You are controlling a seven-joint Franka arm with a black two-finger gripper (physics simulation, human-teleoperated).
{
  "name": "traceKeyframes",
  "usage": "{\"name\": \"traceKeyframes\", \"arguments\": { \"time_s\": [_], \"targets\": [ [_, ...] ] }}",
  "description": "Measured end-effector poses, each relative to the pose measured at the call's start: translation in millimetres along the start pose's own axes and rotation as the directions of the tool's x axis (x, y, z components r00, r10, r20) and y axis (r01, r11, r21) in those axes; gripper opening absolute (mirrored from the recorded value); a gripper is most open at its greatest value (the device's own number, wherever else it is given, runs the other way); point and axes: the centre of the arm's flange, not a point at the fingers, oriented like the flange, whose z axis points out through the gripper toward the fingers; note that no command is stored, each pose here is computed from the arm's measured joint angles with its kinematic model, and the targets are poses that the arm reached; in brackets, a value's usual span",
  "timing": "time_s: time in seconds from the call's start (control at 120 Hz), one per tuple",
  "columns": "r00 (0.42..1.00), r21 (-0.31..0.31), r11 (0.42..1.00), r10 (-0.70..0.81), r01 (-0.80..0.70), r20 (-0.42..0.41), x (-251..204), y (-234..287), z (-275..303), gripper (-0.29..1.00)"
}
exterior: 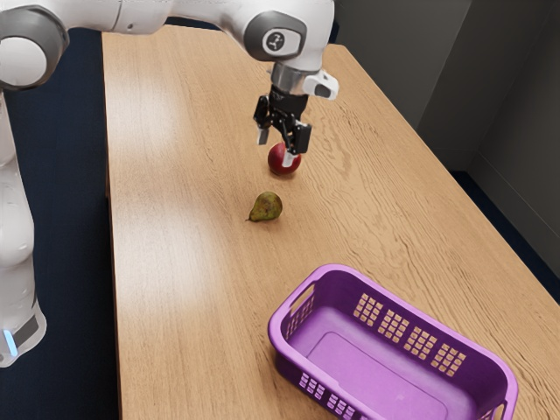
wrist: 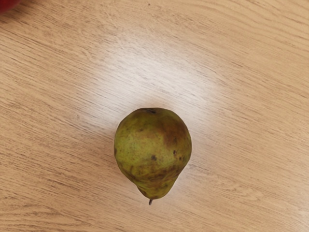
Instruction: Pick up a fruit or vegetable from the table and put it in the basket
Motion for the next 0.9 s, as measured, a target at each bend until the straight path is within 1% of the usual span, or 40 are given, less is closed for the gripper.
{"name": "traceKeyframes", "arguments": {
  "time_s": [0.2,0.492,0.733,0.9],
  "targets": [
    [0.998,-0.003,0.999,0.054,-0.054,0.026,7.4,-0.7,42.1,0.70],
    [0.993,-0.008,0.994,0.106,-0.106,0.042,13.7,-2.8,91.4,0.70],
    [0.991,-0.015,0.991,0.133,-0.132,0.034,25.5,-4.0,112.1,0.70],
    [0.988,-0.027,0.989,0.145,-0.144,0.045,34.9,-3.5,133.6,0.70]
  ]
}}
